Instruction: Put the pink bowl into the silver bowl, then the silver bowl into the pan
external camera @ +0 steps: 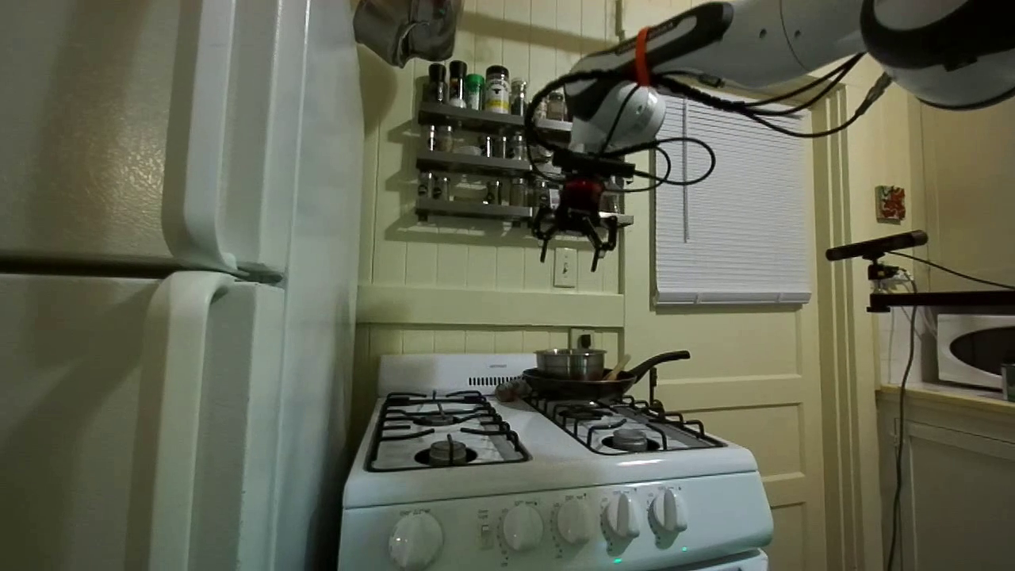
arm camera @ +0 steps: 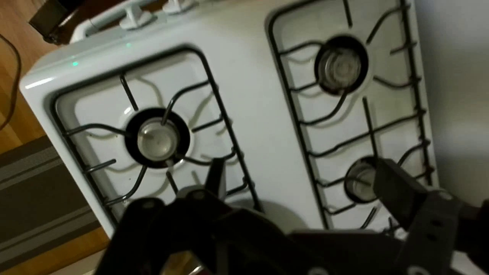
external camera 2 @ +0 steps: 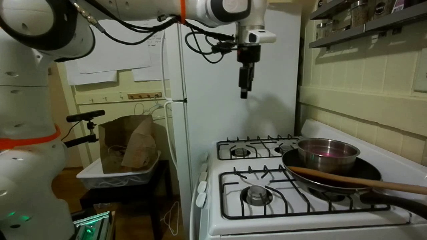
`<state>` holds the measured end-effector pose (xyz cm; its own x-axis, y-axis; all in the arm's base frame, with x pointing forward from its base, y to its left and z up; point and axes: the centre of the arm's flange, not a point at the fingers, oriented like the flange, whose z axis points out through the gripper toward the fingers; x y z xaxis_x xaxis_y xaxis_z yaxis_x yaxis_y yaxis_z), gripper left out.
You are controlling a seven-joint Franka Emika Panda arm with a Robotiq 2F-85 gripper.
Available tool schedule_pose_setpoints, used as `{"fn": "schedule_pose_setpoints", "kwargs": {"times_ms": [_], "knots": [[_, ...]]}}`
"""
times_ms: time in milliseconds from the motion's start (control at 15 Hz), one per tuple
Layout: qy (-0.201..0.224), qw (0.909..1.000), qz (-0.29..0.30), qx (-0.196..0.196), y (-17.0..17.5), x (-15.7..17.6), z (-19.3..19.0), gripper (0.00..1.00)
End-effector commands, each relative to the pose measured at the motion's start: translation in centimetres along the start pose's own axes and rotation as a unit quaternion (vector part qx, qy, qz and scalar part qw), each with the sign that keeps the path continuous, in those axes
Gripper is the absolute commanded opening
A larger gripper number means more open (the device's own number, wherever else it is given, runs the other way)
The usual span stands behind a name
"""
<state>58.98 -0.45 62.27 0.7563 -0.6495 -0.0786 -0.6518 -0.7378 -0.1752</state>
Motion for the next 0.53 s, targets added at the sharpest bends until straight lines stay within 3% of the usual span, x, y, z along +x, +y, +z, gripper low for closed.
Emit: {"fn": "schedule_pose_setpoints", "kwargs": {"times_ms": [0, 67, 133, 467], "knots": [[-0.056, 0.9948, -0.072, -0.045, -2.1, -6.3, -1.6, 1.0], [-0.069, 0.9916, -0.083, -0.071, -2.5, -7.7, -2.1, 1.0], [-0.048, 0.9965, -0.057, -0.038, -2.1, -6.5, -1.6, 1.0], [-0.051, 0.9963, -0.056, -0.042, -2.0, -6.6, -1.7, 1.0]]}}
